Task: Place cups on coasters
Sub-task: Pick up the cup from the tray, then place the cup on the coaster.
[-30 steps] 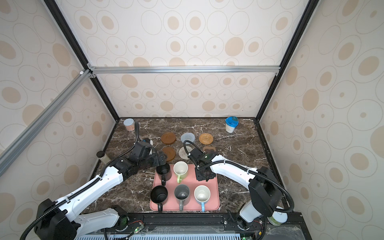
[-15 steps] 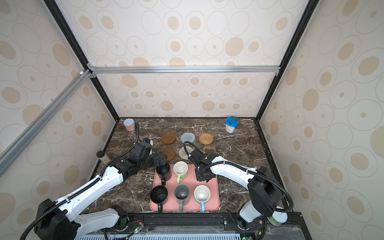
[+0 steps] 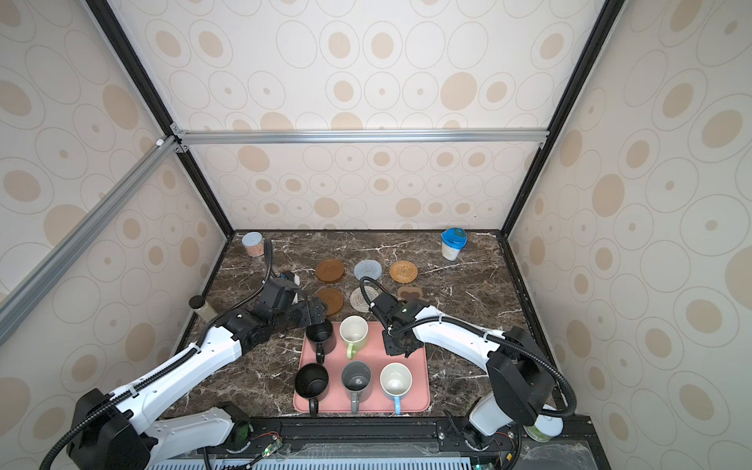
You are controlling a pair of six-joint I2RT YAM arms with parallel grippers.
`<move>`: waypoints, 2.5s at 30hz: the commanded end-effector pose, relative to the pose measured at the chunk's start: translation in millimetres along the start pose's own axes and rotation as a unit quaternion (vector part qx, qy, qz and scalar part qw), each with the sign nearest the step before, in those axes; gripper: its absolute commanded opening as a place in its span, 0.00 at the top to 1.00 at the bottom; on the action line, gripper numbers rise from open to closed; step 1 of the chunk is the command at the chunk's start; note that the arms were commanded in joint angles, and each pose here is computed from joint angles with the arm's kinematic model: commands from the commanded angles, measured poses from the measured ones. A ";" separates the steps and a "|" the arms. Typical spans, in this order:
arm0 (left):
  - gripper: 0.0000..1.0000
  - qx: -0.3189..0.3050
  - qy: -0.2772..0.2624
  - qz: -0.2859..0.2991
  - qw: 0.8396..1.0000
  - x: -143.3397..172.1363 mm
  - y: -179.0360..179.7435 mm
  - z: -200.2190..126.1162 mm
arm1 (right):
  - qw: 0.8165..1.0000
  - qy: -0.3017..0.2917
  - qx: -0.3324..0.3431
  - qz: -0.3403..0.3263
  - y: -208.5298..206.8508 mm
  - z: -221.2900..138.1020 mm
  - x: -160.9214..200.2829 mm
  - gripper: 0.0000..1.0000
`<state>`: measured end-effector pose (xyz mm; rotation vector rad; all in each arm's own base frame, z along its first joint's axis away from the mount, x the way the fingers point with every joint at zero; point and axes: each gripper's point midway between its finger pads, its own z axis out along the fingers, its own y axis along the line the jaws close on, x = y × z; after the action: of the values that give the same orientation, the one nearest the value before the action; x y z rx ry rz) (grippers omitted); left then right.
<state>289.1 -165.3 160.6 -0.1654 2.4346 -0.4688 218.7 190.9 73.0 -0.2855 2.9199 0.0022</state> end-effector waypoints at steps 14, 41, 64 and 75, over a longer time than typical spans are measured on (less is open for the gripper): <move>0.00 -0.001 -0.006 -0.009 1.000 0.1 0.2 0.4 | 0.998 -0.063 -0.015 -0.015 -0.9 -48.0 -21.8 0.93; 0.00 0.007 -0.012 -0.001 1.000 -3.7 -4.2 -0.9 | 0.995 -0.069 -0.032 -0.067 -8.7 -74.3 -67.9 0.93; 0.00 0.027 -0.028 0.012 0.999 -22.1 -21.5 6.9 | 0.992 -0.077 -0.055 -0.087 -58.9 -47.6 -186.7 0.93; 0.00 0.030 -0.028 0.013 0.999 -19.6 -20.5 2.9 | 0.991 -0.061 -0.034 -0.113 -86.2 -21.9 -230.4 0.93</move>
<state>302.7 -176.2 157.1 -0.1428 2.4139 -0.4911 446.0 149.8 136.7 -0.5239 2.7774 0.0973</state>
